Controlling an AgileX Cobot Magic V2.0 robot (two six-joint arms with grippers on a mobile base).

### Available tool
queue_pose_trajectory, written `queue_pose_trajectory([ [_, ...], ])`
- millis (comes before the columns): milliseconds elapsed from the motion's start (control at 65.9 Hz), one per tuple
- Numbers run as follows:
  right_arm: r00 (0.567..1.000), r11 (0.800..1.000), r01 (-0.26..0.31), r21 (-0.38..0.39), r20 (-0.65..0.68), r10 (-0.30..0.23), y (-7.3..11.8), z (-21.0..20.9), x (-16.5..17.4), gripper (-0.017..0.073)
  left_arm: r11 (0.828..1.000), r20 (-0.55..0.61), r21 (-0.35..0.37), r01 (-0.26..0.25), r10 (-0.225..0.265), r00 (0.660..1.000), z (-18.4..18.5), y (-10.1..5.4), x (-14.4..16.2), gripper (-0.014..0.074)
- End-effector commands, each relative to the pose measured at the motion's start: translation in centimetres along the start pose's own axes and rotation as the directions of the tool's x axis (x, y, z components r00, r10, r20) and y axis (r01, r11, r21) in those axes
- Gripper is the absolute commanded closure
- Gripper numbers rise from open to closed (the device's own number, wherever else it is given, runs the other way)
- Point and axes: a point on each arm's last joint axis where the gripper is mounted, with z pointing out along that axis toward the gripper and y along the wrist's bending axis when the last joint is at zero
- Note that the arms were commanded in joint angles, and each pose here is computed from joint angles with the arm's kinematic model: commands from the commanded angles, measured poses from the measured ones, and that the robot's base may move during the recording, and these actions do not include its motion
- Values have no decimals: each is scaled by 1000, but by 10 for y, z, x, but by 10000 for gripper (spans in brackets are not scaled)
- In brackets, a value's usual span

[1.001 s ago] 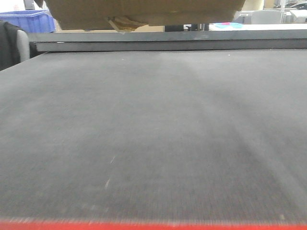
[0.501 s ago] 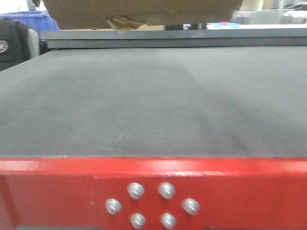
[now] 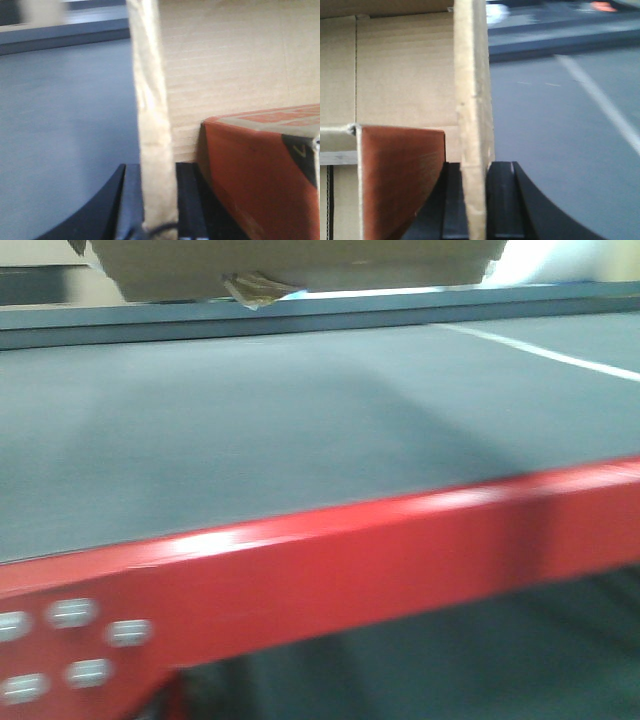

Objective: Stack two boxes on right shelf middle
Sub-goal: 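Drive the base to the steel shelf while holding the box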

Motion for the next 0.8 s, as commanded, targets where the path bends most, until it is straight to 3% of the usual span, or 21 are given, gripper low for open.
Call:
queue_pose_trajectory([
  [0, 996, 1000, 15, -18, 91, -13, -2, -8, -14, 721, 999, 63, 34, -5, 3, 998, -8, -2, -9, 705],
  [789, 996, 1000, 15, -18, 91, -13, -2, -8, -14, 721, 999, 63, 34, -5, 3, 998, -8, -2, -9, 705],
])
